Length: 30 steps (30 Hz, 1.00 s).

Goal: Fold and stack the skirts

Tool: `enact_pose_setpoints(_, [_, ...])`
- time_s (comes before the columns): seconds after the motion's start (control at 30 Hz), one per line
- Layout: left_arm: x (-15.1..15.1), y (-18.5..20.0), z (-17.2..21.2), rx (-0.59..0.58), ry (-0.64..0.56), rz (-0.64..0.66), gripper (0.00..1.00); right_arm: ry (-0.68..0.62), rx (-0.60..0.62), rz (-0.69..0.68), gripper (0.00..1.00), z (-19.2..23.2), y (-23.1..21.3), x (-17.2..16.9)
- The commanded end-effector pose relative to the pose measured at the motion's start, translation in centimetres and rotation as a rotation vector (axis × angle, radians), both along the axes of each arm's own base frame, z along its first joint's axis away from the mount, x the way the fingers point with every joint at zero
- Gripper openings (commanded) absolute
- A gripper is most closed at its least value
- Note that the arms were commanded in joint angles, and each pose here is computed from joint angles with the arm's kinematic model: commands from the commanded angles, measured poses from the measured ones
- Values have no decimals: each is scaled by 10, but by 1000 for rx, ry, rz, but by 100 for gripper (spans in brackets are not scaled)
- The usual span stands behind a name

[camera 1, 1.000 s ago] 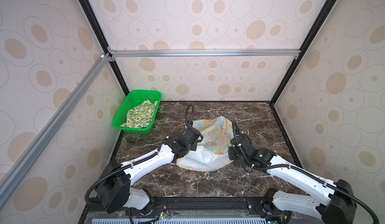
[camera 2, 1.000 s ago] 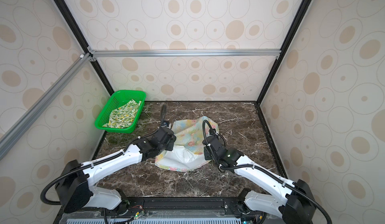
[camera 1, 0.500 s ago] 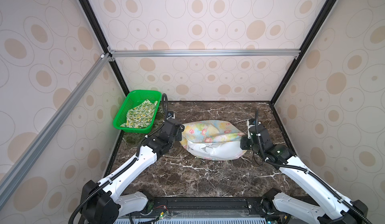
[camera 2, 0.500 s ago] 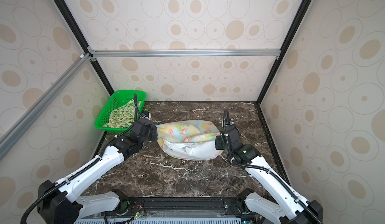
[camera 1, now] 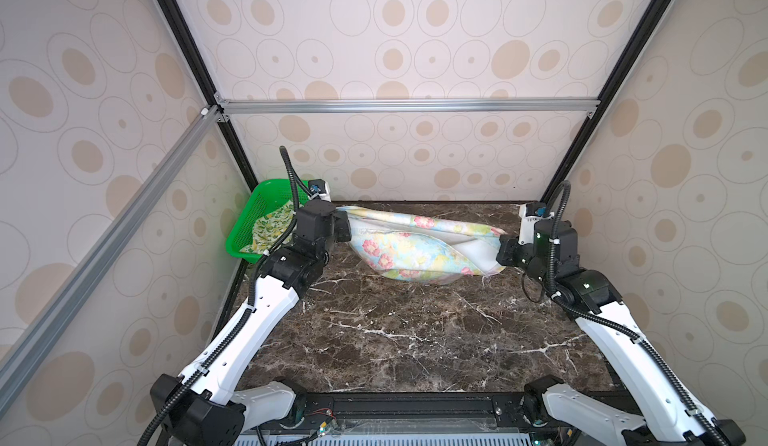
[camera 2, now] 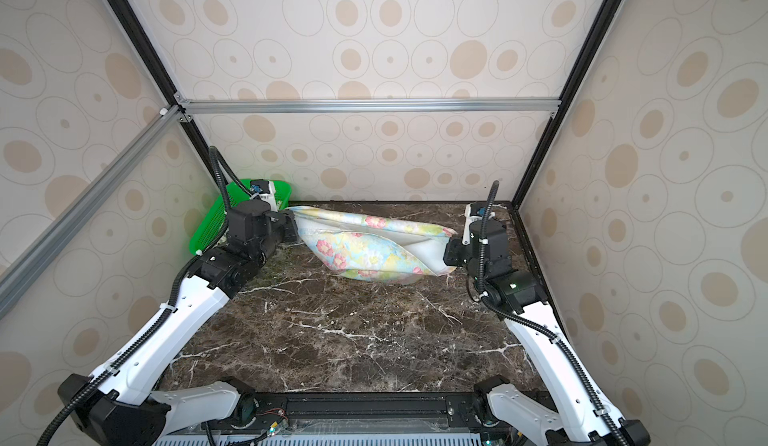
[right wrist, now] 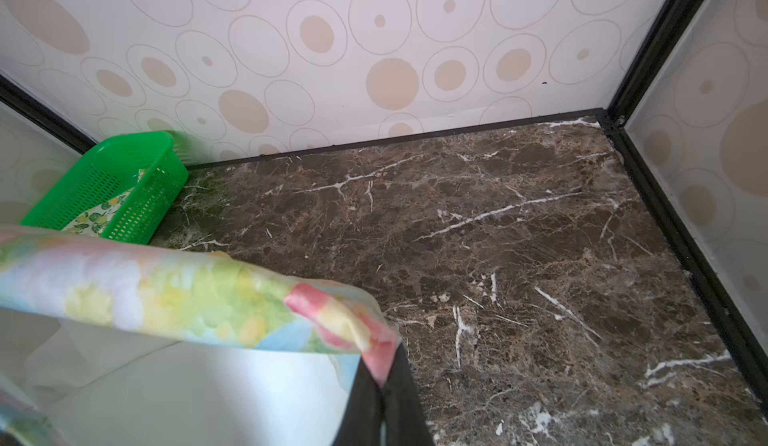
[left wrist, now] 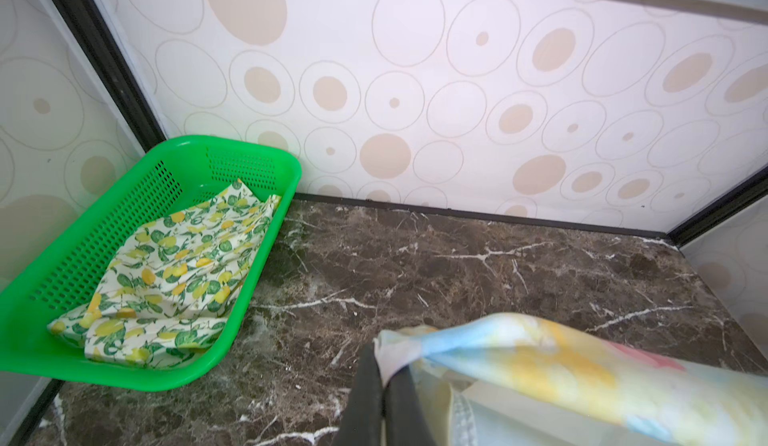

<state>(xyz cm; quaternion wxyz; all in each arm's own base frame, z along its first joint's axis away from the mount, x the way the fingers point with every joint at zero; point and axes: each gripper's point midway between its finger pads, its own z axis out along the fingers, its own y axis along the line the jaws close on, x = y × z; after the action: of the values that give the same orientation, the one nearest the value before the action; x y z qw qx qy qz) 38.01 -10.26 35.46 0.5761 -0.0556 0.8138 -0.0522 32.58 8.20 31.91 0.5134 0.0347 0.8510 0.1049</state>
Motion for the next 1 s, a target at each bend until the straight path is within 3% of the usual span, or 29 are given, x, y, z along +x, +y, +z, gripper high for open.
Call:
enact_pose_setpoints(0.0, [7,13,38,16,-85,44,0,-38,-24,-1,0,23,-5,3])
enact_pose_setpoints(0.17, [-2,11,51,-25,-94,16,0,-22,-22,57,0,39,2,-5])
enact_pose_setpoints(0.53, [-64,7,35,-148,-21,-104,0,110,70,169,0,25,13,-63])
enact_pose_setpoints(0.73, [-66,-6,46,-193,-11,-173,0,150,109,211,0,32,24,-63])
enact_pose_setpoints(0.97, [-46,-17,36,-178,-8,-189,0,206,80,207,0,15,29,-41])
